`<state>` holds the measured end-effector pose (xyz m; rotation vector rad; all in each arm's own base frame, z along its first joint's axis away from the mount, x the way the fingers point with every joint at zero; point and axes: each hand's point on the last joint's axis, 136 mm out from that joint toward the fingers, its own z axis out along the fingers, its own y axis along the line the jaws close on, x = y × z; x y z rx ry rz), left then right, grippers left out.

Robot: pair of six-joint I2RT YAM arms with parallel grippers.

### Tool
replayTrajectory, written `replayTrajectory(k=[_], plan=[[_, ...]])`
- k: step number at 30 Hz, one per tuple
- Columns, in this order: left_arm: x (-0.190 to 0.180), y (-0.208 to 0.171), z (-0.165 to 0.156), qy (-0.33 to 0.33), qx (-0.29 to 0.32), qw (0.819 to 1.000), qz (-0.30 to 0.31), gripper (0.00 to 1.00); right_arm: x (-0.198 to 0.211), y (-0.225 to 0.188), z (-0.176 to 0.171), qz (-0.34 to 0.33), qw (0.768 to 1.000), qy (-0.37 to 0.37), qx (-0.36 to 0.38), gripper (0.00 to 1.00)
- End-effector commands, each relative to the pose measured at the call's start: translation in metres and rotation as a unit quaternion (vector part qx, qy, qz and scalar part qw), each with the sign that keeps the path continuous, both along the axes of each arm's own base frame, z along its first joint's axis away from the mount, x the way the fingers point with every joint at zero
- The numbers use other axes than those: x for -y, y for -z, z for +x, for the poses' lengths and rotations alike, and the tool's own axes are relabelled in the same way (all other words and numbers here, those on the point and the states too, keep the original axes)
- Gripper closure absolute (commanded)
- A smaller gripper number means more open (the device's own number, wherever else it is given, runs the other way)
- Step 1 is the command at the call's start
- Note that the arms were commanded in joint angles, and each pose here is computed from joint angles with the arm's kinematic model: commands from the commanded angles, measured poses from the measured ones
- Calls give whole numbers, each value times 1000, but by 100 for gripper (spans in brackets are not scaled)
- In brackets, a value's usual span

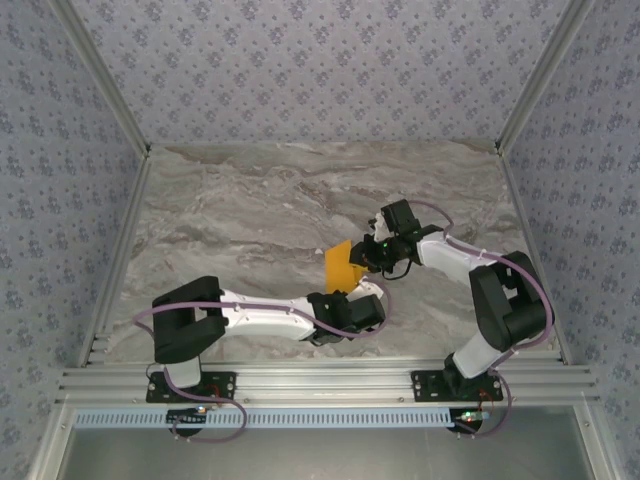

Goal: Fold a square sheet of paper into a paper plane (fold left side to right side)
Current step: Fold the triangle a second time at the center of the table.

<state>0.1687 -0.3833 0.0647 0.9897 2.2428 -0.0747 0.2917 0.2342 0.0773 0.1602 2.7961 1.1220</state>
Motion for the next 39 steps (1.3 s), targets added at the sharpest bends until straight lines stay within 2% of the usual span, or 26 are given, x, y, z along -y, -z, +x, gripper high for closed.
replayTrajectory(k=[1, 9, 15, 21, 24, 26, 29, 33, 37, 39], plan=[[3, -16, -1, -1, 1, 1000, -30, 77, 1, -1, 5, -13, 1000, -4, 4, 82], [1, -17, 3, -9, -36, 997, -73, 92, 4, -2, 8, -27, 999, -10, 14, 81], [1, -21, 3, 1, -101, 982, -159, 97, 1, -26, 17, -18, 996, -31, 76, 76], [-8, -30, 10, 16, -181, 944, -276, 98, 17, -58, 23, -25, 987, -26, 156, 46], [-12, -31, 13, 28, -213, 929, -300, 98, 27, -65, 18, -26, 982, -16, 185, 36], [-14, -30, 15, 32, -233, 922, -307, 98, 32, -66, 11, -28, 980, -19, 198, 34], [-18, -28, 19, 37, -256, 913, -314, 98, 37, -56, -6, -34, 980, -29, 196, 38], [-29, -28, 28, 37, -269, 909, -317, 98, 42, -37, -30, -29, 983, -31, 178, 55], [-40, -27, 36, 34, -277, 908, -313, 97, 39, -15, -53, -25, 987, -33, 156, 78], [-44, -27, 38, 35, -284, 907, -311, 96, 37, -2, -62, -31, 989, -34, 141, 84]])
